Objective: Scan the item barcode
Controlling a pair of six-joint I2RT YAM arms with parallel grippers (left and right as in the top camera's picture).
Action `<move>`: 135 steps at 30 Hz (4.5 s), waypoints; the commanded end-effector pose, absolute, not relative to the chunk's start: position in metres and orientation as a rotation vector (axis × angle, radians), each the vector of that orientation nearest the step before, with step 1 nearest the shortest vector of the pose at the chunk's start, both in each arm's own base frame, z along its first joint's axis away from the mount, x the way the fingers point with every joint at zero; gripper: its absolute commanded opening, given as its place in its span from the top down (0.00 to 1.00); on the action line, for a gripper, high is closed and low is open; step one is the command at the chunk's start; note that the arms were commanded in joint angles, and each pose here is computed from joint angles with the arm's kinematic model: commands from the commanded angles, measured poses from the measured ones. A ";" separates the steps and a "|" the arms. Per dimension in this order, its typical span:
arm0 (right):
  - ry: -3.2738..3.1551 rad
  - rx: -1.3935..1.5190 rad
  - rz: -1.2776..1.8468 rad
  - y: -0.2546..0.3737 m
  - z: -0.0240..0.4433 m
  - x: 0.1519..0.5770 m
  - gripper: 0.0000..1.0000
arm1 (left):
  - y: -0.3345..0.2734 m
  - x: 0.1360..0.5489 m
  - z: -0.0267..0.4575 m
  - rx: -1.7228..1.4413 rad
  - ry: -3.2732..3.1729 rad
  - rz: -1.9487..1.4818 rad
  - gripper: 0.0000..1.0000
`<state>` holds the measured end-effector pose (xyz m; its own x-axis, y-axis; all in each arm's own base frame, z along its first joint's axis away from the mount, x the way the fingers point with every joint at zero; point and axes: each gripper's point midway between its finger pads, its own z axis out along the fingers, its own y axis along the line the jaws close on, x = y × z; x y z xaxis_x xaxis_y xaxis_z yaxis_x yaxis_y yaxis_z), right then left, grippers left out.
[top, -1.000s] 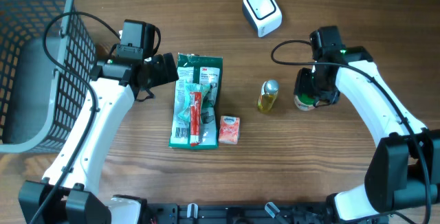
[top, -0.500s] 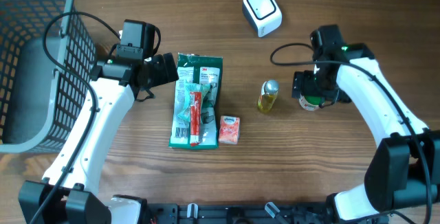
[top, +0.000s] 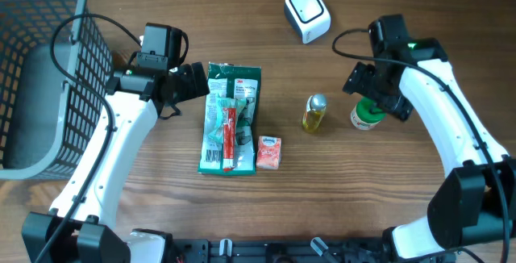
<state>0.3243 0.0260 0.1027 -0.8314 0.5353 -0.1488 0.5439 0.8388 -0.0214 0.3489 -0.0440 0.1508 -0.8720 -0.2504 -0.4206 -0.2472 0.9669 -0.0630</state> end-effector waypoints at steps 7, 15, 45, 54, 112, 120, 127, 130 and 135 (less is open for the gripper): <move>2.739 1.165 -0.088 0.021 0.079 0.322 0.00 | -0.041 0.352 0.159 -0.347 2.655 -0.003 0.00; 2.668 1.333 -0.083 0.020 0.063 0.315 0.00 | -0.041 0.352 0.159 -0.348 2.655 -0.003 0.00; 2.862 0.664 -0.124 0.019 0.068 0.330 0.43 | -0.041 0.352 0.159 -0.347 2.655 -0.003 0.00; 2.938 0.226 -0.167 0.019 0.069 0.331 0.44 | -0.041 0.352 0.159 -0.348 2.655 -0.003 0.00; 2.920 0.907 0.091 0.023 0.100 0.322 0.00 | -0.041 0.352 0.159 -0.347 2.655 -0.003 0.00; 2.906 0.942 0.089 0.022 0.100 0.323 0.00 | -0.041 0.352 0.159 -0.347 2.655 -0.003 0.00; 2.894 0.939 0.097 0.022 0.100 0.326 0.00 | -0.041 0.352 0.159 -0.347 2.655 -0.003 0.00; 2.895 0.938 0.096 0.022 0.100 0.326 0.00 | -0.041 0.352 0.159 -0.347 2.655 -0.003 0.00; 2.900 0.943 0.093 0.022 0.089 0.323 0.00 | -0.041 0.352 0.159 -0.347 2.655 -0.003 0.00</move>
<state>0.3300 0.0252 0.1002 -0.8160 0.5734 -0.0730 0.5651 0.8179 0.1086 0.3489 -0.0440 0.1508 -0.8720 -0.2504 -0.4206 -0.2472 0.9669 -0.0630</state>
